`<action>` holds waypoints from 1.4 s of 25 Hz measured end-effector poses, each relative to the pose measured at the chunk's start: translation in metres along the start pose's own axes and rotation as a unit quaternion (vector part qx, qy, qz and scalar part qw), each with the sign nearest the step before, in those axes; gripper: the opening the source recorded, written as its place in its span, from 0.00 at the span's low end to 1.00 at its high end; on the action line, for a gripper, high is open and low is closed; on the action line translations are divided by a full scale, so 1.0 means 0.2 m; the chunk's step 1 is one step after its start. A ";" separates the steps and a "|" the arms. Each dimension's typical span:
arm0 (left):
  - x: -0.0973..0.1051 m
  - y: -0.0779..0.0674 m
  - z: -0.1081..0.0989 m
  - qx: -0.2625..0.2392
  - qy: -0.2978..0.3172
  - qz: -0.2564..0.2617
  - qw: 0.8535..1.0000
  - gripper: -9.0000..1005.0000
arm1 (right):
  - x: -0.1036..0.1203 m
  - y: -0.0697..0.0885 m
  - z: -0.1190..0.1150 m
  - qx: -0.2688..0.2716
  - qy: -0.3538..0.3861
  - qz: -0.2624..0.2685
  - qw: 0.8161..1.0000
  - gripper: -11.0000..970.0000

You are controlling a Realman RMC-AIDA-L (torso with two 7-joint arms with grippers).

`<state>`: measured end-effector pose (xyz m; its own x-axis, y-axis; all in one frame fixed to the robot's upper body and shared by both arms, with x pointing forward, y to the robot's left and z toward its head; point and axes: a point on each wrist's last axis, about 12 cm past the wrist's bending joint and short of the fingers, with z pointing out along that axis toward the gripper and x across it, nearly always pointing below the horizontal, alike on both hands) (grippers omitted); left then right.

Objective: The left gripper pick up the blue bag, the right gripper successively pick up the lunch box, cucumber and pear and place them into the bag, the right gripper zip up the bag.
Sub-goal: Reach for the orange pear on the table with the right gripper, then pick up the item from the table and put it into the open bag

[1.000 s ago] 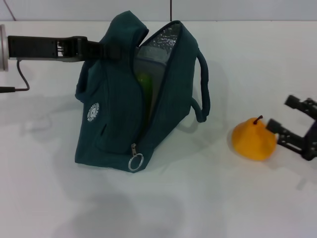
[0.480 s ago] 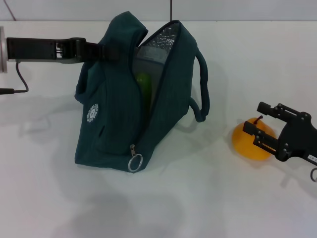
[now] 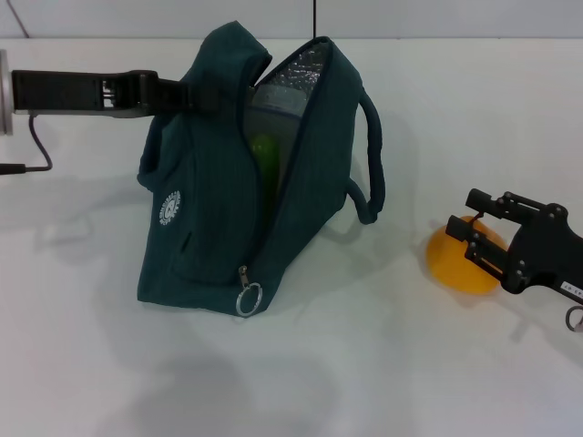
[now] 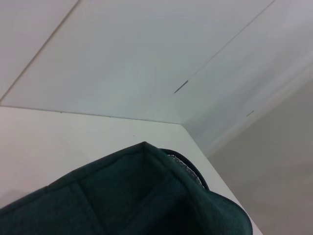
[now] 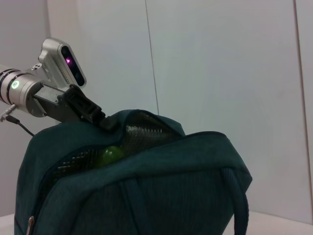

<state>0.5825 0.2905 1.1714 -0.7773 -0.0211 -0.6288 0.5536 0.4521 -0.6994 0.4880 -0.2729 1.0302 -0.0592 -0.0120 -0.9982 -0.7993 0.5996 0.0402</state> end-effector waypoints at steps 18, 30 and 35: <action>0.01 0.00 0.00 0.002 0.001 -0.001 1.000 0.06 | 0.01 0.00 0.01 0.004 0.005 0.004 1.000 0.36; 0.03 0.01 -0.01 0.000 0.000 -0.005 1.000 0.06 | 0.01 0.00 0.02 0.005 0.004 0.004 1.000 0.19; 0.03 0.01 -0.01 -0.001 0.000 -0.007 1.000 0.06 | 0.01 0.00 0.02 0.004 0.003 0.004 1.000 0.11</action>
<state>0.5784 0.2933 1.1671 -0.7844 -0.0273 -0.6197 0.5426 0.4537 -0.7069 0.4896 -0.2692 1.0287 -0.0691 -0.0122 -0.9975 -0.7943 0.6056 0.0476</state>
